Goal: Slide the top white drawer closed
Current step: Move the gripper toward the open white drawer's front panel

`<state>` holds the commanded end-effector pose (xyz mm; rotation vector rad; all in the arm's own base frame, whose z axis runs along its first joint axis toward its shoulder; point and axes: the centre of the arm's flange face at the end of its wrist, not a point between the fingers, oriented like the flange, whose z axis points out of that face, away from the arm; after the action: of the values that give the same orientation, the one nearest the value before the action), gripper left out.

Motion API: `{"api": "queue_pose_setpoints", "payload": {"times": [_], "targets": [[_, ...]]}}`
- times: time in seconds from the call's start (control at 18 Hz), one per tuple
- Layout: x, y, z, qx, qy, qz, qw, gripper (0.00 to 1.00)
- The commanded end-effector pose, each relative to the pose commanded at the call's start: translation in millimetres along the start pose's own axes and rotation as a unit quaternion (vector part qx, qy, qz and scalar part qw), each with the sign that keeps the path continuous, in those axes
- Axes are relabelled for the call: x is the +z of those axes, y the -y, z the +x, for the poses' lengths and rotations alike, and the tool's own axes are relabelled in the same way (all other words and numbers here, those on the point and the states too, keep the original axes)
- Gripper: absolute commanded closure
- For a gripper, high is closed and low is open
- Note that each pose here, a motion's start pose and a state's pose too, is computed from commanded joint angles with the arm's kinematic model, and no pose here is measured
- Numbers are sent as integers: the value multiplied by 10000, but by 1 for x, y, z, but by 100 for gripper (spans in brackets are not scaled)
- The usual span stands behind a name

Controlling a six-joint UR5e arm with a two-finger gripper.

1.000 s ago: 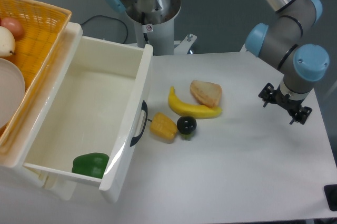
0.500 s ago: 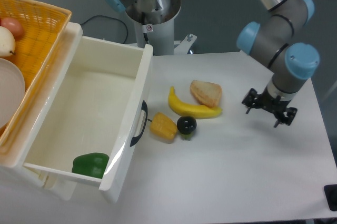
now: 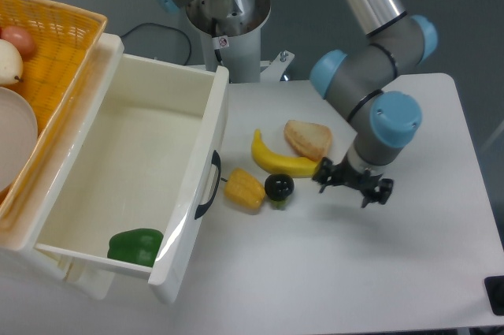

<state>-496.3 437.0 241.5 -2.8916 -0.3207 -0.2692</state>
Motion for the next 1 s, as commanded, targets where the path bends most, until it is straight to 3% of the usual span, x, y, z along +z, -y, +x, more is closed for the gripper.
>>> {"api": "queue_pose_setpoints", "payload": {"times": [0.22, 0.39, 0.5, 0.78, 1.0], "targets": [[-10, 6, 13, -97, -6, 45, 9999, 56], [-16, 17, 32, -72, -45, 140, 9999, 57], [-21, 26, 49, -43, -212, 286, 9994, 72], [-46, 35, 68, 119, -112, 458, 9988, 75], [-50, 44, 92, 232, -368, 594, 9973, 75]]}}
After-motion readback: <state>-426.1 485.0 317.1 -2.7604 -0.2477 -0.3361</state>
